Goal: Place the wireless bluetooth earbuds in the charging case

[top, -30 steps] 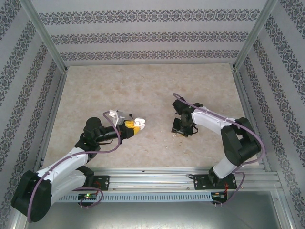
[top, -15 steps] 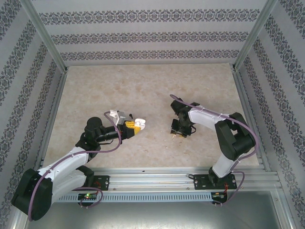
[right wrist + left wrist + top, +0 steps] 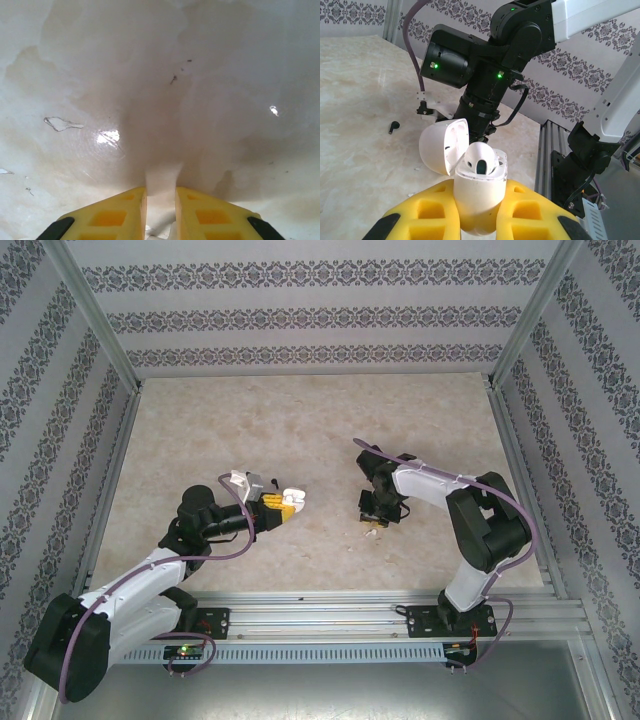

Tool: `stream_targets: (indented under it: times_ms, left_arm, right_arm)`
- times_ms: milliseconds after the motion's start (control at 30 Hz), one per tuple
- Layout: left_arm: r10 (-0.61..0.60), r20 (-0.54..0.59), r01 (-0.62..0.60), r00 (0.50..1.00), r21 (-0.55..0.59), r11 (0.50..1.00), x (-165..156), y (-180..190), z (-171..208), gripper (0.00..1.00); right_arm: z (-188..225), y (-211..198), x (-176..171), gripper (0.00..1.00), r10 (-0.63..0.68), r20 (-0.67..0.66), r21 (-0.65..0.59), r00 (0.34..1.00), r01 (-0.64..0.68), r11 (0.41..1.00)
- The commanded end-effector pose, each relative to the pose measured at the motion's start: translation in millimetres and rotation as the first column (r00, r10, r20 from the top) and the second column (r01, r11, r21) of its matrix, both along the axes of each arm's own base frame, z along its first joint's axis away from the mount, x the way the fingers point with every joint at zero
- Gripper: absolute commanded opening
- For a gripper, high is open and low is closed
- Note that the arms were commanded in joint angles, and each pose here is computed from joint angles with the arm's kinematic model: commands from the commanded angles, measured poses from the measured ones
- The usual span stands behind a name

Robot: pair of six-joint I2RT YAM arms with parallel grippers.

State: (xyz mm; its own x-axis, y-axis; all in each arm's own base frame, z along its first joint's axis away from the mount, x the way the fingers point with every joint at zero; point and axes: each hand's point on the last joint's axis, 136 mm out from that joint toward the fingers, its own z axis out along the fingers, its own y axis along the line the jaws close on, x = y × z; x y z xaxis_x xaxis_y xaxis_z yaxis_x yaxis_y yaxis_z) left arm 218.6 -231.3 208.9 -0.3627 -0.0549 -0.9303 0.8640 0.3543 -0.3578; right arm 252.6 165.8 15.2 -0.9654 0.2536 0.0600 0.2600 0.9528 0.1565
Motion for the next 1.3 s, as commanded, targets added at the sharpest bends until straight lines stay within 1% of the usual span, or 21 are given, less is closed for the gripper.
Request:
stream_targets:
  times_ms: [0, 100, 200, 300, 433, 533, 767, 1100, 1267]
  left_arm:
    - [-0.016, 0.04, 0.016, 0.999, -0.004, 1.0, -3.9, -2.5, 5.4, 0.0]
    - [-0.016, 0.045, 0.016, 0.999, -0.004, 1.0, -3.5, -2.8, 7.0, 0.0]
    - [-0.022, 0.05, 0.022, 0.998, -0.006, 1.0, -4.0, -3.4, 9.5, 0.0]
    - [-0.034, 0.055, 0.034, 0.998, -0.005, 0.999, -5.5, -4.1, 11.0, 0.0]
    - [-0.041, 0.066, 0.042, 0.997, -0.01, 0.999, -8.3, -3.9, 14.2, 0.0]
    - [-0.045, 0.075, 0.046, 0.996, -0.014, 0.999, -11.1, -3.2, 15.7, 0.0]
    - [-0.05, 0.081, 0.052, 0.995, -0.024, 0.998, -17.8, -0.8, 16.8, 0.0]
    - [-0.046, 0.08, 0.048, 0.996, -0.017, 0.999, -26.7, 3.7, 15.5, 0.0]
    - [-0.037, 0.078, 0.038, 0.996, -0.016, 0.999, -28.7, 6.1, 13.0, 0.0]
  right_arm:
    - [12.7, 6.0, 1.5, 0.24, 0.021, 0.021, 0.008, 1.0, -0.021, 1.0]
    - [22.7, 3.0, 0.9, 0.36, 0.002, 0.038, -0.001, 0.999, -0.002, 1.0]
    - [30.2, -1.0, -2.4, 0.44, -0.044, 0.058, 0.004, 0.997, 0.044, 0.999]
    - [34.4, -6.3, -7.4, 0.48, -0.114, 0.085, 0.016, 0.99, 0.113, 0.993]
    - [32.4, -8.4, -15.7, 0.49, -0.22, 0.112, 0.055, 0.969, 0.215, 0.975]
    - [28.2, -10.2, -20.4, 0.5, -0.265, 0.122, 0.049, 0.956, 0.261, 0.964]
    - [12.9, -7.0, -25.3, 0.52, -0.291, 0.104, 0.03, 0.951, 0.289, 0.957]
    - [-4.6, -0.1, -28.6, 0.48, -0.282, 0.078, 0.001, 0.956, 0.282, 0.959]
    - [-9.6, -2.1, -29.6, 0.44, -0.277, 0.077, -0.011, 0.958, 0.278, 0.96]
